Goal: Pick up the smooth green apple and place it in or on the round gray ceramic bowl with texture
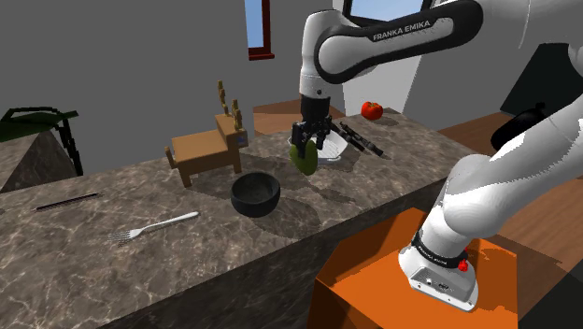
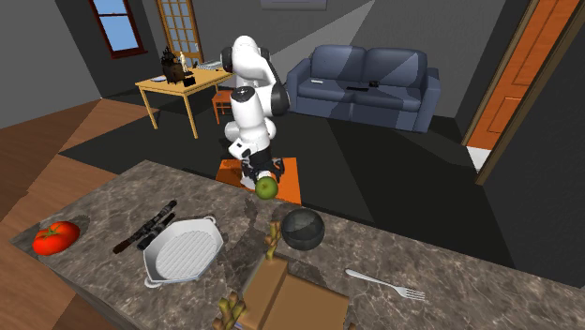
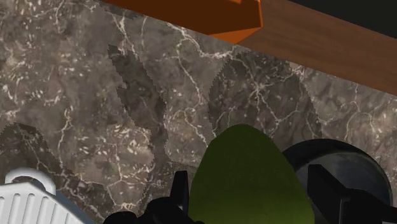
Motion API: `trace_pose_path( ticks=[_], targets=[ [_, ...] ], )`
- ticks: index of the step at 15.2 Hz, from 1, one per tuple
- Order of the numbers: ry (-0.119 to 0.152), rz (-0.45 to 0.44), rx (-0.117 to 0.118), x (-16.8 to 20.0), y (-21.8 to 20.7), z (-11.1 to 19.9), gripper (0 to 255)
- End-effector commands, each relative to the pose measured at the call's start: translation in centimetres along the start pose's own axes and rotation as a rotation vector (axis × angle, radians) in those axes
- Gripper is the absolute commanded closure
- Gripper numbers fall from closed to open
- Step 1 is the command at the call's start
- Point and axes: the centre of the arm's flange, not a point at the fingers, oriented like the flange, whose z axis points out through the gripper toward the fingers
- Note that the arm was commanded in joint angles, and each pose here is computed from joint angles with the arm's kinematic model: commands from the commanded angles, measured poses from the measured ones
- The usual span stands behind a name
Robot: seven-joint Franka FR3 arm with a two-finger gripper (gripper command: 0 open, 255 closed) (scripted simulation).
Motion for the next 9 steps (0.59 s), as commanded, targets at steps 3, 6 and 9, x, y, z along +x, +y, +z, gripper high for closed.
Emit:
trace_pose_path(
  ticks=[3, 6, 9],
  targets=[
    [0.0, 0.0, 0.0, -0.2, -0.3, -2.1, 255],
    [0.0, 0.0, 0.0, -0.3, -0.5, -3.4, 255],
    [0.0, 0.0, 0.0, 1.4, -4.1, -3.7, 255]
  ],
)
